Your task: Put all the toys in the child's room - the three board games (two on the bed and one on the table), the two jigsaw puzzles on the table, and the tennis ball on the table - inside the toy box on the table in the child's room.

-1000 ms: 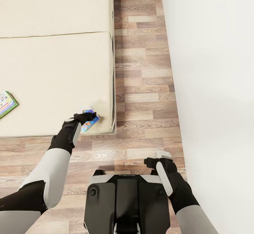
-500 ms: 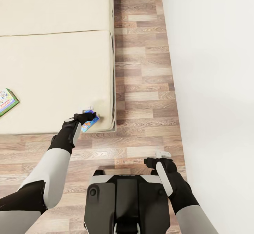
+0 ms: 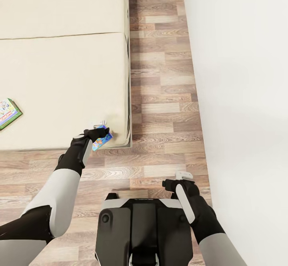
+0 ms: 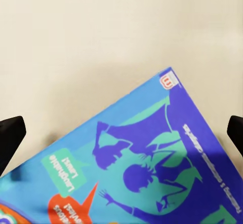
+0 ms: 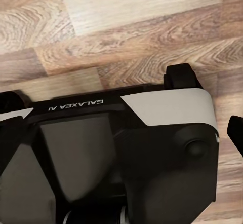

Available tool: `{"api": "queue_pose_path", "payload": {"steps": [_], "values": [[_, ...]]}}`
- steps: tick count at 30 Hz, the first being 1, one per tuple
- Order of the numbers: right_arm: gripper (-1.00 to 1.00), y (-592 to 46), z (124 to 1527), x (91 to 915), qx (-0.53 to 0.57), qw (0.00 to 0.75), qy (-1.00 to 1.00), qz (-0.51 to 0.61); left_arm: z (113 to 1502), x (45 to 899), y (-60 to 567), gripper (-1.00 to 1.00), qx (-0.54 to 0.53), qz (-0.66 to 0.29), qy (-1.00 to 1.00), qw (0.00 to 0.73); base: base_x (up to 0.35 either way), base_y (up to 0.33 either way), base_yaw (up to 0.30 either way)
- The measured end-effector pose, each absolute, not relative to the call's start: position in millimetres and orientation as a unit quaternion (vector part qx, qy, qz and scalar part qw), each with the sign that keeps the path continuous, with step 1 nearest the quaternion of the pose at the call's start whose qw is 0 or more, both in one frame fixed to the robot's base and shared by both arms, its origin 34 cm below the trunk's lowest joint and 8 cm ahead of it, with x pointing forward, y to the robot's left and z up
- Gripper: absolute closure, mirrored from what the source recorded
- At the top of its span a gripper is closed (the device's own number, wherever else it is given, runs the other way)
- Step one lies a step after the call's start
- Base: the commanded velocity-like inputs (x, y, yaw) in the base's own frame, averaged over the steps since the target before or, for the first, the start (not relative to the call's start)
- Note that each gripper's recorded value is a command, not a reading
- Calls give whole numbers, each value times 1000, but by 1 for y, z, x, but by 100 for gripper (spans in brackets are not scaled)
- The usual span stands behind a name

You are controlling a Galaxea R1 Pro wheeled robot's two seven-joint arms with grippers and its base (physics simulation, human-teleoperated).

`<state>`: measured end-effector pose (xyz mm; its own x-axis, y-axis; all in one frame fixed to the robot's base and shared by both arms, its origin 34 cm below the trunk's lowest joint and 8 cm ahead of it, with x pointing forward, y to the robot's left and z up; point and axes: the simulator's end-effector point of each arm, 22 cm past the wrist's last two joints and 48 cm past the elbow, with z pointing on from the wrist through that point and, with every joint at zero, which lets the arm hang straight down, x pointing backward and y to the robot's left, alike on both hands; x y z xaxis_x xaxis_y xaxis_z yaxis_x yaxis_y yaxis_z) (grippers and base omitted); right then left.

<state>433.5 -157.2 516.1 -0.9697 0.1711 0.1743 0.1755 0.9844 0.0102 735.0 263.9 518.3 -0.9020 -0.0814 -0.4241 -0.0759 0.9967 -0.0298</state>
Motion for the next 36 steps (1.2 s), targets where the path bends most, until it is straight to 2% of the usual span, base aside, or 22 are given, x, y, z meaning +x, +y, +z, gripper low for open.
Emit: {"api": "queue_pose_path", "payload": {"steps": [27, 36], "values": [[-100, -156, 516, 434, -87, 87, -992, -15, 518, 735, 265, -100, -40, -6, 975, 219, -22, 0, 0], [-100, -155, 516, 433, -88, 87, -992, -15, 524, 746, 265, -100, -37, -4, 967, 251, 0, 0, 0]]}}
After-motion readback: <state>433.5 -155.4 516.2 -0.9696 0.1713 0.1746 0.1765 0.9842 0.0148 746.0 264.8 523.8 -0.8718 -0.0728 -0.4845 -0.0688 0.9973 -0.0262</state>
